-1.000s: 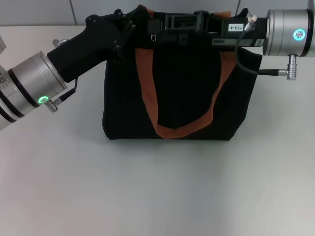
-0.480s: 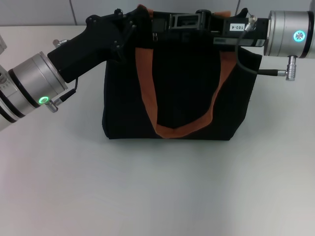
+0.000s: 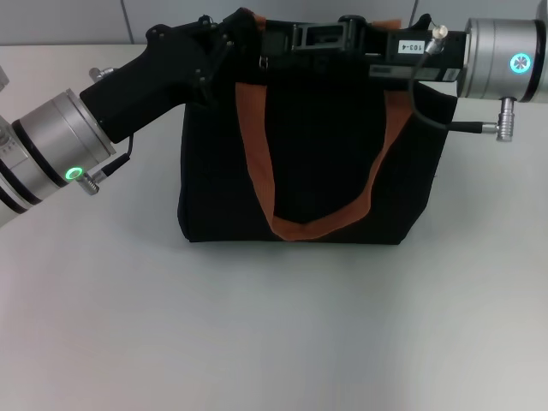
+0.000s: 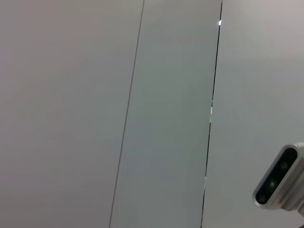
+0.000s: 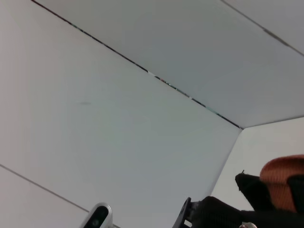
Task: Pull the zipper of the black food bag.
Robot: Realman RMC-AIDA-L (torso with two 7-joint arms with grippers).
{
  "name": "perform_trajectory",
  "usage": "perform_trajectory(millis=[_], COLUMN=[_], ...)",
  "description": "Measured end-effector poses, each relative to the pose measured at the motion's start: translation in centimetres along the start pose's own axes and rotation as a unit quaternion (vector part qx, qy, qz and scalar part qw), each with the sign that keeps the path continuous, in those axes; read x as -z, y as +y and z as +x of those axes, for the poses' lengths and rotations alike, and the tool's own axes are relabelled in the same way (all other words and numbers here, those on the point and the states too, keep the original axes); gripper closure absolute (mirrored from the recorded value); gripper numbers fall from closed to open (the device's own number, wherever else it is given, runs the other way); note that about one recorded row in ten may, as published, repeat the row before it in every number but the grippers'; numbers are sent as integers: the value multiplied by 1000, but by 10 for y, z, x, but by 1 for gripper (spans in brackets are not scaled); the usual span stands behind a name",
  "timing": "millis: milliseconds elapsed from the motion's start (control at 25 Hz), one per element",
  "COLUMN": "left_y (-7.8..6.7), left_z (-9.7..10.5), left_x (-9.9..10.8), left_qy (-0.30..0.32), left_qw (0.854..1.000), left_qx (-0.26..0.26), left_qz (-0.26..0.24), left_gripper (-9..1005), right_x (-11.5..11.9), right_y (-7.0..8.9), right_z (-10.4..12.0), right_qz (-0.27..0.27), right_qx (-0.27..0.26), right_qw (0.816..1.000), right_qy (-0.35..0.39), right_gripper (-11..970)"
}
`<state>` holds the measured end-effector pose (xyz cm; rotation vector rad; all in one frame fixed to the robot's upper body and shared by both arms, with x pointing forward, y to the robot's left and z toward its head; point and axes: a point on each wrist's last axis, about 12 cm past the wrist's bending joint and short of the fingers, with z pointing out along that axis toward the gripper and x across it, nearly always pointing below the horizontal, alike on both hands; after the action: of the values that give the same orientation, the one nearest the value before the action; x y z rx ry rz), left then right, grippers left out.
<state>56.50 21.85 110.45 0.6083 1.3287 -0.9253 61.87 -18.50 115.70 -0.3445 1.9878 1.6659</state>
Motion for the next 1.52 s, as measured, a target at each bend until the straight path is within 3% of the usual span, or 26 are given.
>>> perform_trajectory(millis=[560, 800, 960, 1000, 1040, 1160, 1240, 1520], left_y=[0, 0, 0, 0, 0, -1, -3, -5], left_z=[0, 0, -1, -1, -2, -3, -7, -12], left_x=[-1, -1, -1, -1, -2, -2, -4, -11], left_qy=[-1, -1, -2, -3, -4, -9, -17, -25], left_qw=[1000, 1000, 1000, 1000, 1000, 1000, 1000, 999], left_qx=[-2, -2, -2, -4, -7, -9, -12, -18], left_qz=[1, -2, 0, 0, 3, 9, 21, 39], left_gripper=[953, 952, 952, 952, 951, 951, 951, 950], right_x=[9, 29, 43, 45, 43, 40, 40, 41], right_y=[-4, 8, 3, 2, 1, -1, -4, -10], right_z=[4, 6, 12, 15, 22, 35, 38, 39], right_qz=[2, -45, -25, -20, -15, -5, 6, 23], right_qx=[3, 95, 139, 164, 239, 332, 352, 349], right_qw=[1000, 993, 987, 983, 967, 939, 932, 933], right_qy=[-17, -48, -79, -81, -84, -88, -87, -90], right_gripper=[596, 595, 599, 600, 601, 604, 606, 613])
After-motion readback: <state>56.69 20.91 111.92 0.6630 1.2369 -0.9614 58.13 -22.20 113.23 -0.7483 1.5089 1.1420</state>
